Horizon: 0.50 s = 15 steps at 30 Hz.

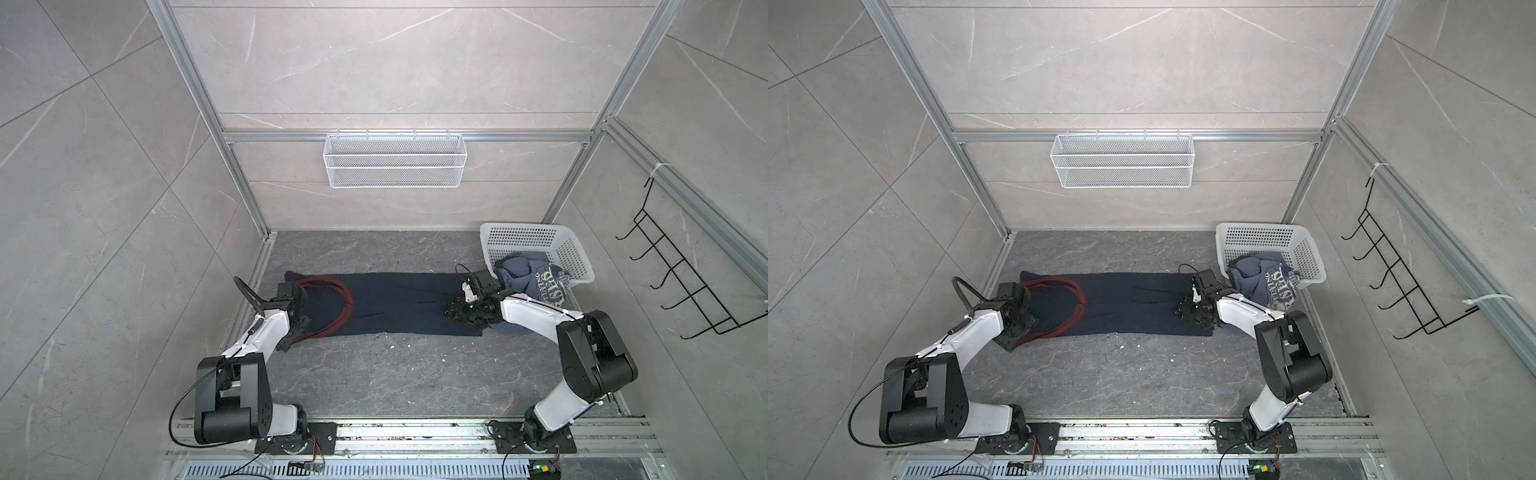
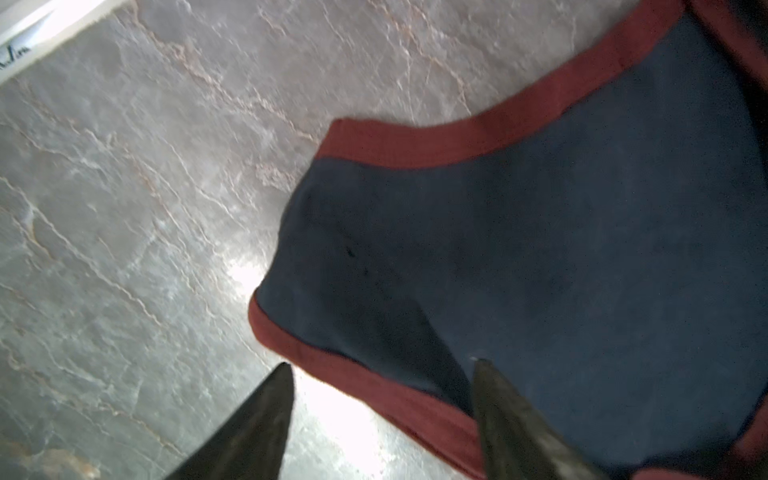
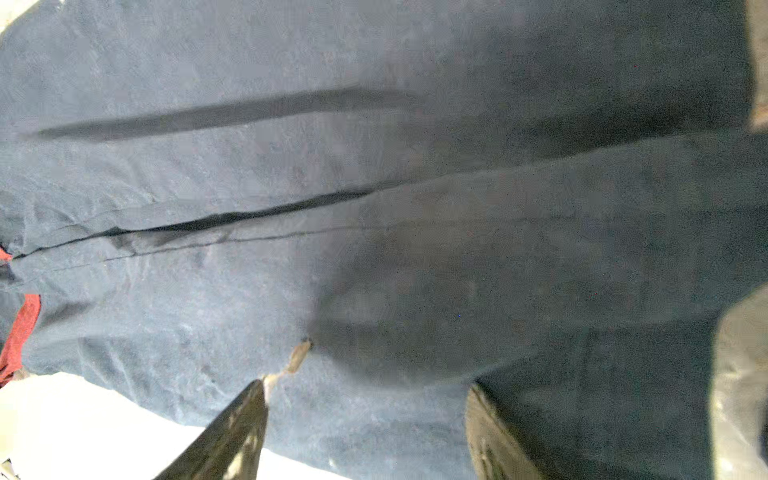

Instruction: Fold and stack the tank tops

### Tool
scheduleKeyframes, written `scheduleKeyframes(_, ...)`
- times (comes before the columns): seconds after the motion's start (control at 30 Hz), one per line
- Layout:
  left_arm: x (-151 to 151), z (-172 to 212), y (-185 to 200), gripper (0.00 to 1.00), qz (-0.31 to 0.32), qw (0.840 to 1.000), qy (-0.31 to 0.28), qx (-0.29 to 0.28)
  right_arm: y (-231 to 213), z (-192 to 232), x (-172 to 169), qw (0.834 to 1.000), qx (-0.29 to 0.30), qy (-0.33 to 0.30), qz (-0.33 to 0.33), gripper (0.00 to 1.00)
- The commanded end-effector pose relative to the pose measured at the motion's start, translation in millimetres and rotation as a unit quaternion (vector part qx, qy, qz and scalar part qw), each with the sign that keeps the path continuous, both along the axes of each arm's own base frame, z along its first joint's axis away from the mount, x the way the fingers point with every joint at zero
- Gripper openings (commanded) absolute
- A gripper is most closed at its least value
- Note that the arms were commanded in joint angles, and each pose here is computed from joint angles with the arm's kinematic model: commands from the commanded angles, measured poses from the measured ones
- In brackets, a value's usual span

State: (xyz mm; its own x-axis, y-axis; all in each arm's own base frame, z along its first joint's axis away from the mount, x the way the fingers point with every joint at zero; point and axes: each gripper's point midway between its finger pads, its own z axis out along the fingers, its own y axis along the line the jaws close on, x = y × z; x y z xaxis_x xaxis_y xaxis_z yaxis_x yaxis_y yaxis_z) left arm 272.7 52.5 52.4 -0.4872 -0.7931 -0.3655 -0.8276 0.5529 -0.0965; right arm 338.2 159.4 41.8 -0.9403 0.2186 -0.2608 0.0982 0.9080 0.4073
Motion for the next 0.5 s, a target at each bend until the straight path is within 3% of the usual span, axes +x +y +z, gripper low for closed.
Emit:
scheduleKeyframes(0.0, -9.0, -2.8, -0.5, 0.81, 0.013, 1.0, -0.001, -0.006, 0.4, -7.1, -3.2, 1.0, 0.008, 0.013, -0.004, 0.76)
scheduleKeyframes(0.47, 14.7, -20.8, 9.1, 0.86, 0.019, 1.0, -0.016, -0.011, -3.8, -7.1, -4.3, 1.0, 0.011, 0.014, -0.01, 0.77)
